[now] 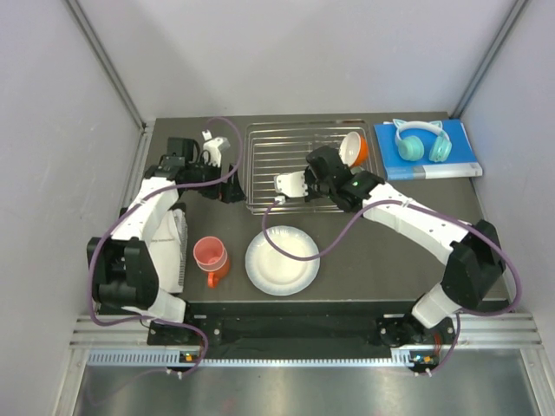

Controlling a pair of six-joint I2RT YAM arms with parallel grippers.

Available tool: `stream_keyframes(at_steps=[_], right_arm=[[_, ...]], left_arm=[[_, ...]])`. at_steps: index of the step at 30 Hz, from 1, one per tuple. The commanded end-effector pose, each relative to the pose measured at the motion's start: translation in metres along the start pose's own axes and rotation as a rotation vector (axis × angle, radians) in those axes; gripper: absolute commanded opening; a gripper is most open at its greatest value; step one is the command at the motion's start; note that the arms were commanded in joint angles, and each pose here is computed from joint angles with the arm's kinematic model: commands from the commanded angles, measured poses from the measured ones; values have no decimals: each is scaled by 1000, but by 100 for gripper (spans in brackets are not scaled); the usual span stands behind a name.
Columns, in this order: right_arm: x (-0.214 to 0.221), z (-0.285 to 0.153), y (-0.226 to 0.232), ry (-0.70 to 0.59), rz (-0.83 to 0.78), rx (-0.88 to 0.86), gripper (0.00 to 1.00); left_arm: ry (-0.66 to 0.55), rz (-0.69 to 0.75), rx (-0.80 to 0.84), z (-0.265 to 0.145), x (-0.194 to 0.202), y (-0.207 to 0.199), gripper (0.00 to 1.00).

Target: Load the mixed dishes into the dish rack

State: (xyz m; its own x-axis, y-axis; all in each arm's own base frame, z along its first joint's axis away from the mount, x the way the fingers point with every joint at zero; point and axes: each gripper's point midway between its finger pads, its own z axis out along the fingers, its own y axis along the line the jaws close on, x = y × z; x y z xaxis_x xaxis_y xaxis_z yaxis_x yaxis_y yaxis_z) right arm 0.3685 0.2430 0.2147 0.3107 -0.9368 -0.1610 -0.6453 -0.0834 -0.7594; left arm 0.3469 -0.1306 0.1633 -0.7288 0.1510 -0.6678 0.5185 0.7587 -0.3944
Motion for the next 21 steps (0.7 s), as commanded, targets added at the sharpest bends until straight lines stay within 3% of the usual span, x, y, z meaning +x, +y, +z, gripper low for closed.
stream_keyframes(at_steps=[1,8,21], right_arm=[[-1,-27,-84,13,22,273,0],[5,-18,-77,21,47,260,0],[40,11,-31,69,149,211,4]], left_arm=[[-12,56,-1,7,-2,-1,98],[37,107,-50,13,13,9,98],[159,173,-176,6,43,39,88]])
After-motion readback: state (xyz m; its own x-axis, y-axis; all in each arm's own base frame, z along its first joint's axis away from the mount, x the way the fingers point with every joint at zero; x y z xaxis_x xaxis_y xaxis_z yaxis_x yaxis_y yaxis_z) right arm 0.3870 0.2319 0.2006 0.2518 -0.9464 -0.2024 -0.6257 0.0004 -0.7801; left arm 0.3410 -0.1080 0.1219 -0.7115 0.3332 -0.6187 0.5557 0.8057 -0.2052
